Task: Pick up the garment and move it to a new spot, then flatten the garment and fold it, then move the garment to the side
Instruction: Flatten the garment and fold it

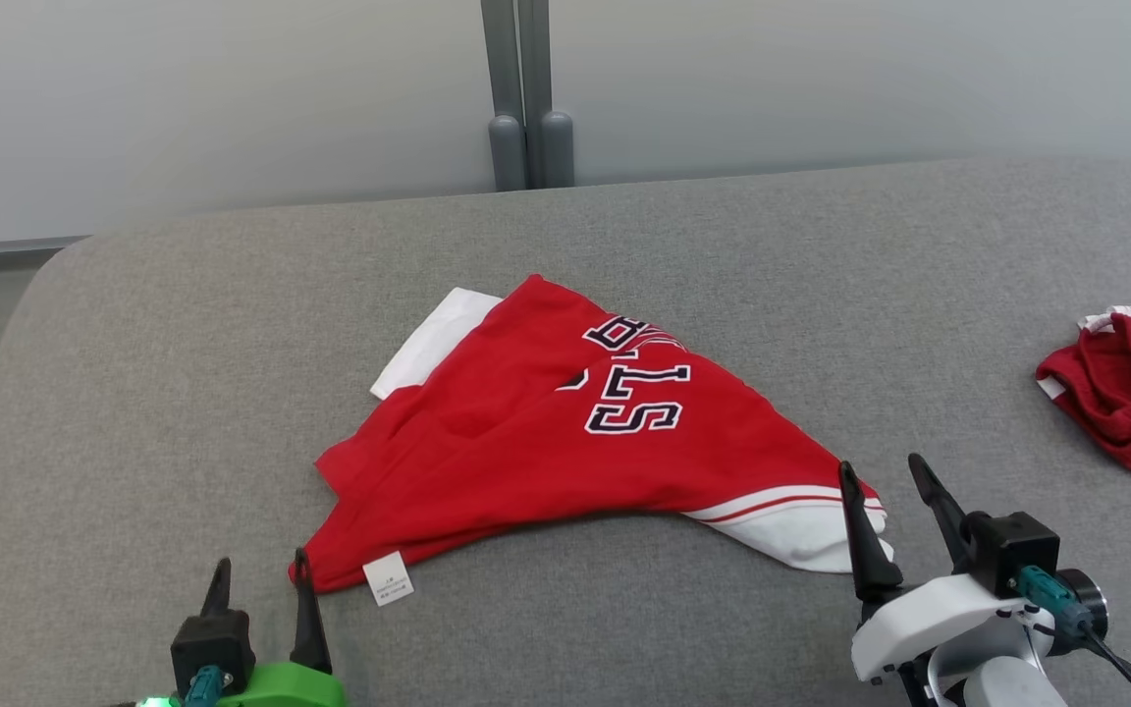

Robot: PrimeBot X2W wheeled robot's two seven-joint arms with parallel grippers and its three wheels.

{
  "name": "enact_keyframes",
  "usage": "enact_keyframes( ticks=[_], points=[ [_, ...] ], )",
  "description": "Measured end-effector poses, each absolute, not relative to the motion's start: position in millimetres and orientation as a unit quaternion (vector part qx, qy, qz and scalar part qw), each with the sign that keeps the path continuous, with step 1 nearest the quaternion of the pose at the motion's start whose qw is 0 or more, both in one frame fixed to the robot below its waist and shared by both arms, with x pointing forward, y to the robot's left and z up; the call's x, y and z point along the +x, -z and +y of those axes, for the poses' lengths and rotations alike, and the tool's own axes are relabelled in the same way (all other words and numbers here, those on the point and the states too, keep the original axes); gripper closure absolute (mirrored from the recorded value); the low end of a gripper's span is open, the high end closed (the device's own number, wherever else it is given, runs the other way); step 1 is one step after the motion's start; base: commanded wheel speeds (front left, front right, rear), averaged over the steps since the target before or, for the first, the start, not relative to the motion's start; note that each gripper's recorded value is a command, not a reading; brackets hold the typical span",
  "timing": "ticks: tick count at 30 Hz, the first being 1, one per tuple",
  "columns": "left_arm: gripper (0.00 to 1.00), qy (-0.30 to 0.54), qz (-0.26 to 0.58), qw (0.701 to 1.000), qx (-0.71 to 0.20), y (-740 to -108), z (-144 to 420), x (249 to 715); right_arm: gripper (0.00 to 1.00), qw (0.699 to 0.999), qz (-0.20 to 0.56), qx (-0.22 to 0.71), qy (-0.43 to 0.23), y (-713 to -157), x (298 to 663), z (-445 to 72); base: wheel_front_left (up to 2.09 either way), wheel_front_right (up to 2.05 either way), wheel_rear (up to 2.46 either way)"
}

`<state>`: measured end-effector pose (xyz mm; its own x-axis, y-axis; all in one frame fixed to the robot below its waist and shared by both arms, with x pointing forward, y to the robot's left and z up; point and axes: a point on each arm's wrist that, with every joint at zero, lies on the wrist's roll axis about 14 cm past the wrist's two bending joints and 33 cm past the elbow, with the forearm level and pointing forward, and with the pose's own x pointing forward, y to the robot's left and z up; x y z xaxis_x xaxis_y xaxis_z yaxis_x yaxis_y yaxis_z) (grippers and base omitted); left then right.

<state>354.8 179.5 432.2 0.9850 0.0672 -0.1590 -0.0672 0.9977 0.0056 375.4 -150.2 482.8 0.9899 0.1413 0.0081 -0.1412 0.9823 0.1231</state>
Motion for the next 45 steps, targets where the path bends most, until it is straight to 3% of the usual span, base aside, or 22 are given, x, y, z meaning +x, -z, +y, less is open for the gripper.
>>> enact_keyframes(
  ticks=[11,22,23,24,27,29,45],
  points=[
    [0.0,-0.028,0.148,0.988,-0.042,-392.2,171.8,354.6,0.0,0.995,0.062,0.051,-0.062,-443.3,369.9,-155.9,0.0,0.0,0.0],
    [0.0,-0.037,0.19,0.977,-0.089,-366.8,166.3,364.9,0.0,0.995,0.077,0.048,-0.033,-432.0,372.6,-175.0,0.0,0.0,0.0],
    [0.11,-0.035,0.195,0.976,-0.091,-364.0,164.8,365.4,0.0,0.995,0.078,0.048,-0.03,-431.5,372.6,-177.0,0.0,0.0,0.0],
    [0.16,-0.035,0.2,0.975,-0.093,-361.3,163.8,365.6,0.0,0.995,0.078,0.048,-0.027,-431.2,372.5,-179.0,0.0,0.0,0.0],
    [0.55,-0.032,0.21,0.972,-0.097,-355.7,160.4,366.3,0.0,0.996,0.08,0.047,-0.021,-430.1,371.8,-182.9,0.0,0.0,0.0],
    [1.0,-0.027,0.214,0.972,-0.097,-353.3,157.7,367.2,0.0,0.995,0.082,0.046,-0.018,-428.8,371.2,-184.9,0.0,0.0,0.0],
    [1.0,-0.014,0.205,0.974,-0.097,-358.1,150.0,372.3,0.0,0.989,0.137,0.053,-0.03,-396.0,349.3,-173.2,0.0,0.0,0.0]
  ],
)
